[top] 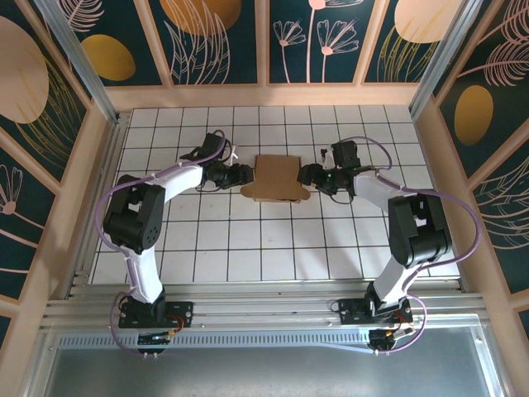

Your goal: Fold the paper box

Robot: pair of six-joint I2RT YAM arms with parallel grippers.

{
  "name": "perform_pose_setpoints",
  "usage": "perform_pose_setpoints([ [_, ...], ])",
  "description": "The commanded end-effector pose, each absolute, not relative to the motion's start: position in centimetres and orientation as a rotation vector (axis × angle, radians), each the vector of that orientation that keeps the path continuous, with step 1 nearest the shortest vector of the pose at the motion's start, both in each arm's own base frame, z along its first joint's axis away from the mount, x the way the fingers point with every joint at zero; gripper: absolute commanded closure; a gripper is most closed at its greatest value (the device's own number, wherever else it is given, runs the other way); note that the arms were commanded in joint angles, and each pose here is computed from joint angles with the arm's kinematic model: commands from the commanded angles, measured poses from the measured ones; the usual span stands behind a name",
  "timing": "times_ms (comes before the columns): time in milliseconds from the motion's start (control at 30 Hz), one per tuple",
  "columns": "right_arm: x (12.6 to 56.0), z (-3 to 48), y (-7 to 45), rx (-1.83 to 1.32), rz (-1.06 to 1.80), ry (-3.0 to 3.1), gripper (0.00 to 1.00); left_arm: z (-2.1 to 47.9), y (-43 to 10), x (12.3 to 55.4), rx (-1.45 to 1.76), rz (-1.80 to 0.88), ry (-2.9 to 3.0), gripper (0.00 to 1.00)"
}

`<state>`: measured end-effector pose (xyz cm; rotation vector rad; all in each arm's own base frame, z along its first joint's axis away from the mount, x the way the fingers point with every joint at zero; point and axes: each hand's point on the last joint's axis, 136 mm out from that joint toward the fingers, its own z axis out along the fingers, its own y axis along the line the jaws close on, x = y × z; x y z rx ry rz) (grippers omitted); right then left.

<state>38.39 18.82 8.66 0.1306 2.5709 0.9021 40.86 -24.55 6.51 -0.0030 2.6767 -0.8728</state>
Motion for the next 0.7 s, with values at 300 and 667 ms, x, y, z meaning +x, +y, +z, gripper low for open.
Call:
perform_pose_setpoints([
  [300, 37.3, 1.7, 18.1, 0.016, 0.598, 2.615, 0.36, -1.0, -23.2, 38.7, -0.009, -0.777, 2.796, 0.47],
  [667, 39.4, 10.1, 18.5, 0.004, 0.653, 2.418, 0.32, 5.6, -17.7, 41.2, -0.145, -0.438, 2.599, 0.38],
])
